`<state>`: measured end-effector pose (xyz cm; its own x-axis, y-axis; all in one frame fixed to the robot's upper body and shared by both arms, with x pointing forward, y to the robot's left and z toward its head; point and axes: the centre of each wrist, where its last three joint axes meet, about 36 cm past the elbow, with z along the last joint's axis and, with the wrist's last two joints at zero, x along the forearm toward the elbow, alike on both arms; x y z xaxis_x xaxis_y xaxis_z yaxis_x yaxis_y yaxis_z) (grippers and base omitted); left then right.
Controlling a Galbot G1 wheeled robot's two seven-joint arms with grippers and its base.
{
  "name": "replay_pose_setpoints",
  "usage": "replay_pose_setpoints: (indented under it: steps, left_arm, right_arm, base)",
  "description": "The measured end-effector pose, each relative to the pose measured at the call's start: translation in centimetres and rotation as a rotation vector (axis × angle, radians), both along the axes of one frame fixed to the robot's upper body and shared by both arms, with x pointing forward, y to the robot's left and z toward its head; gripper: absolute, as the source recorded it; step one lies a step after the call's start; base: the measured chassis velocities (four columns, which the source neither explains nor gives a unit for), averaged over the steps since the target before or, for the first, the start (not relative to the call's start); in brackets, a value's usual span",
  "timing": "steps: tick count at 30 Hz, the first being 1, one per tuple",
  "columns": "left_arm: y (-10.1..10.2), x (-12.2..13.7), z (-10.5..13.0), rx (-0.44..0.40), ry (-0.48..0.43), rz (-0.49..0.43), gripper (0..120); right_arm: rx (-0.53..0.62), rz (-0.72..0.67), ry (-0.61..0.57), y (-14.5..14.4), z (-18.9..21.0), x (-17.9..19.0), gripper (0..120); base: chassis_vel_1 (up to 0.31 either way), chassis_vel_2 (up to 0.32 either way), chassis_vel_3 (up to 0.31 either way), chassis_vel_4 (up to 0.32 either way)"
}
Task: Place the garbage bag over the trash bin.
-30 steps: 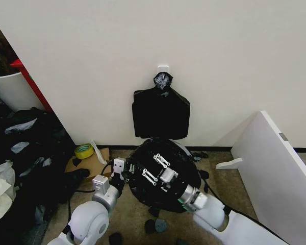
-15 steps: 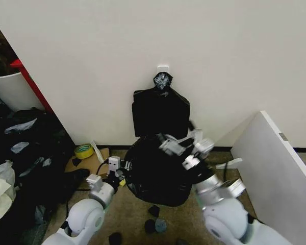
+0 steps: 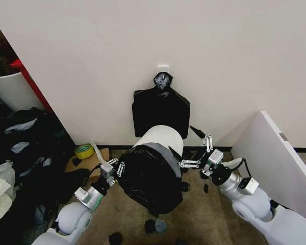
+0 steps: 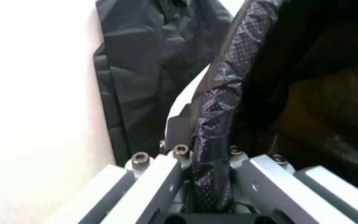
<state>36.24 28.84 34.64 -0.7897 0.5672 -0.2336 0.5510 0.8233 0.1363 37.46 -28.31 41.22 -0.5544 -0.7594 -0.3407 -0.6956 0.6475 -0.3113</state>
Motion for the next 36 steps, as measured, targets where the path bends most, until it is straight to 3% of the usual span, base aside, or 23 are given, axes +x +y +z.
replay_pose_setpoints:
  steps: [14, 25, 31, 36]
  left_arm:
    - [0.0, 0.1, 0.5, -0.012, -0.006, 0.007, 0]
    - [-0.2, 0.0, 0.8, -0.024, -0.004, -0.035, 0]
    - [-0.2, 0.1, 0.9, -0.037, 0.022, -0.024, 0]
    - [-1.3, 0.0, 1.8, -0.113, 0.198, 0.103, 0]
  right_arm:
    - [-0.065, -0.012, -0.012, -0.3, -1.8, -0.1, 100]
    - [-0.158, -0.156, -0.082, -2.2, -4.3, 2.3, 100]
    - [-0.096, -0.15, -0.153, -1.8, -4.6, 3.4, 100]
    - [0.096, -0.188, -0.206, 1.1, -3.6, 3.0, 100]
  base:
    - [0.0, 0.0, 0.0, 0.0]
    - [0.0, 0.0, 0.0, 0.0]
    - [0.0, 0.0, 0.0, 0.0]
    - [0.0, 0.0, 0.0, 0.0]
